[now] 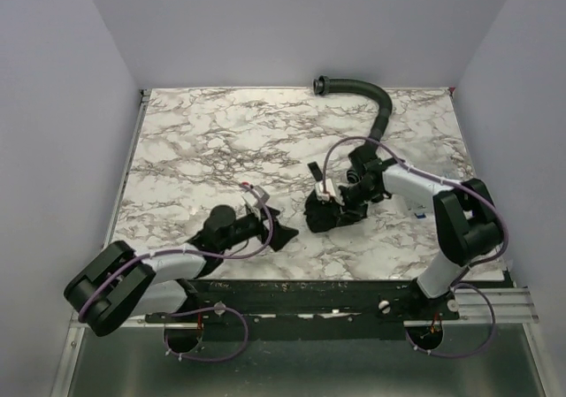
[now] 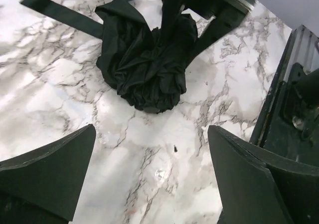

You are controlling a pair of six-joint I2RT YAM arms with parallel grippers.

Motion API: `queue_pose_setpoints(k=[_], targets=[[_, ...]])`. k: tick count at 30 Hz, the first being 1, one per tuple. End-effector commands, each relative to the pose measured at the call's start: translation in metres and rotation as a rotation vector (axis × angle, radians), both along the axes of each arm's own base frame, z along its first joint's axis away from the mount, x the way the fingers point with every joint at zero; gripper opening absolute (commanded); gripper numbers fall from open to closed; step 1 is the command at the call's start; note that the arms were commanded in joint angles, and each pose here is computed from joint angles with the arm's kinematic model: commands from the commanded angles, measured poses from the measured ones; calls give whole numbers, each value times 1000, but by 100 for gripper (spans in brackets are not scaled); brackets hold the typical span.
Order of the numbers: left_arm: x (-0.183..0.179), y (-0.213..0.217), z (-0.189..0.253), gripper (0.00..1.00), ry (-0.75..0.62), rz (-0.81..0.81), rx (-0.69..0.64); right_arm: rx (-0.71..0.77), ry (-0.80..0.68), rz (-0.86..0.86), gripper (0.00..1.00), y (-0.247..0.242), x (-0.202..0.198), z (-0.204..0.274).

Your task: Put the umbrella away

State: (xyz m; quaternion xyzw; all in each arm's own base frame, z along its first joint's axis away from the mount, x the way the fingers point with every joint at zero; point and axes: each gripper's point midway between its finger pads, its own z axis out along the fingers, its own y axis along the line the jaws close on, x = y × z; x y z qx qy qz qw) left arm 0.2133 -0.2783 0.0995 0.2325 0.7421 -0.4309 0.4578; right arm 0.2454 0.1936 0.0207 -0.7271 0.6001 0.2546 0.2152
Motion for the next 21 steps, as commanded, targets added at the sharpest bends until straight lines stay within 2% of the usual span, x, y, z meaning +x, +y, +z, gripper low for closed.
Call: queue_pose_setpoints(k=[1, 4, 7, 10, 16, 21], targets=[[0, 16, 30, 99, -348, 13, -21, -357, 525, -102, 11, -59, -94, -45], [-24, -6, 27, 95, -474, -159, 38, -387, 601, -124, 10, -57, -96, -49], [-40, -30, 16, 94, -680, -275, 202, -399, 632, -144, 10, -56, -96, -56], [-40, -45, 5, 93, -797, -334, 322, -396, 643, -162, 10, -52, -93, -57], [-15, -72, -11, 91, -871, -341, 489, -403, 623, -185, 10, -51, -85, -59], [4, -91, -31, 86, -849, -344, 574, -401, 611, -192, 11, -51, -83, -59]])
